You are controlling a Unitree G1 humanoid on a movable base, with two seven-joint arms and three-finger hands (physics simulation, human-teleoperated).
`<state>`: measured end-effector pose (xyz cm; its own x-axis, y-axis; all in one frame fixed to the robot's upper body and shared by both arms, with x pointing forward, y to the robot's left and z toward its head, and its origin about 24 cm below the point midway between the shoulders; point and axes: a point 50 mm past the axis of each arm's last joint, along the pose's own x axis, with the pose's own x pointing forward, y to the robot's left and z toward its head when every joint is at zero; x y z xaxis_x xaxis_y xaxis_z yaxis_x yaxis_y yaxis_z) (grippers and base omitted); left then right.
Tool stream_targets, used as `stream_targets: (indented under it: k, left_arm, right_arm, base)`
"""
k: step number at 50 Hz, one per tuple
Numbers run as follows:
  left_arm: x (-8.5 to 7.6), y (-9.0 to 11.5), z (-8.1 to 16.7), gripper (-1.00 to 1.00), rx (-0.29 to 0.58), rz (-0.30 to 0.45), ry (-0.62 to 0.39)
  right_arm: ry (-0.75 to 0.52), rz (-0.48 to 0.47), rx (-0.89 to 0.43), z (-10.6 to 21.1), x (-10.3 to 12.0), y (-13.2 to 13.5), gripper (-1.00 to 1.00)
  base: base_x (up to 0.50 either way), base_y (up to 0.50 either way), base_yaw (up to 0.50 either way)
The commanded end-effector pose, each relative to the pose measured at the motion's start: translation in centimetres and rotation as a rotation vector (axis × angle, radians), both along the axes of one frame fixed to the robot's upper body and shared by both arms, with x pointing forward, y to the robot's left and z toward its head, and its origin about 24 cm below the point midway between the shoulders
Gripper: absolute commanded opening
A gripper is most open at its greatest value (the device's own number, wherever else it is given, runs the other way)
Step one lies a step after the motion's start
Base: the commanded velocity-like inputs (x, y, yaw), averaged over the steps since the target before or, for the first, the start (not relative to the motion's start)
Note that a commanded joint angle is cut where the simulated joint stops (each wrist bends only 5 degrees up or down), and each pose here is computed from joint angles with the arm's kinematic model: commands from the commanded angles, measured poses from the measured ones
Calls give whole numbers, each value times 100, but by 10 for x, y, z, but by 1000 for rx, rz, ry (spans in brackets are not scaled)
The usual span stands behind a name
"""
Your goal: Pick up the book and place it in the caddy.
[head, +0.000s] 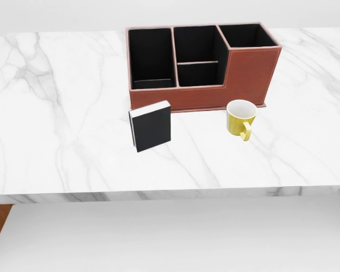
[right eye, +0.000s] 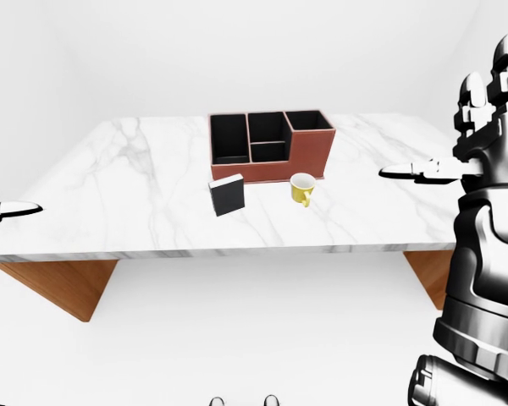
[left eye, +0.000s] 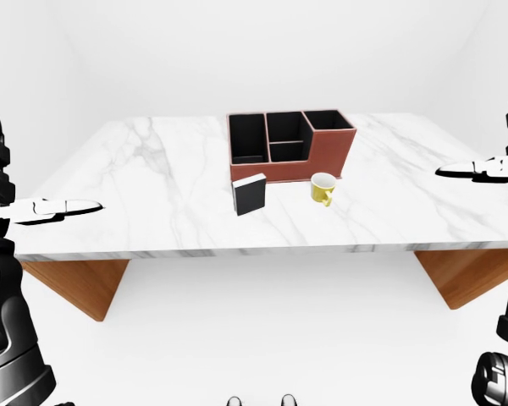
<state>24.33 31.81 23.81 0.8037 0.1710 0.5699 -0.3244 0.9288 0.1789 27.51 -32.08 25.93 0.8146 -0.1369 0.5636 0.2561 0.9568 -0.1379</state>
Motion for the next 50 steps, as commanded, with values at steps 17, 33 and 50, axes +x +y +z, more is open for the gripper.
stream_targets:
  k: [17,33,50]
  left_arm:
    - [0,1,-1,100,4,6,5]
    - [0,0,-1,100,6,5,7]
    - [2,1,-3,100,3,7,16]
  right_arm:
    - [1,16,-28,0,-1,4,100]
    - [4,-5,0,-1,2,0,100]
    - [11,8,-16,-2,2,3,100]
  base:
    - [0,40,0]
    - [0,24,0]
    - [33,0,0]
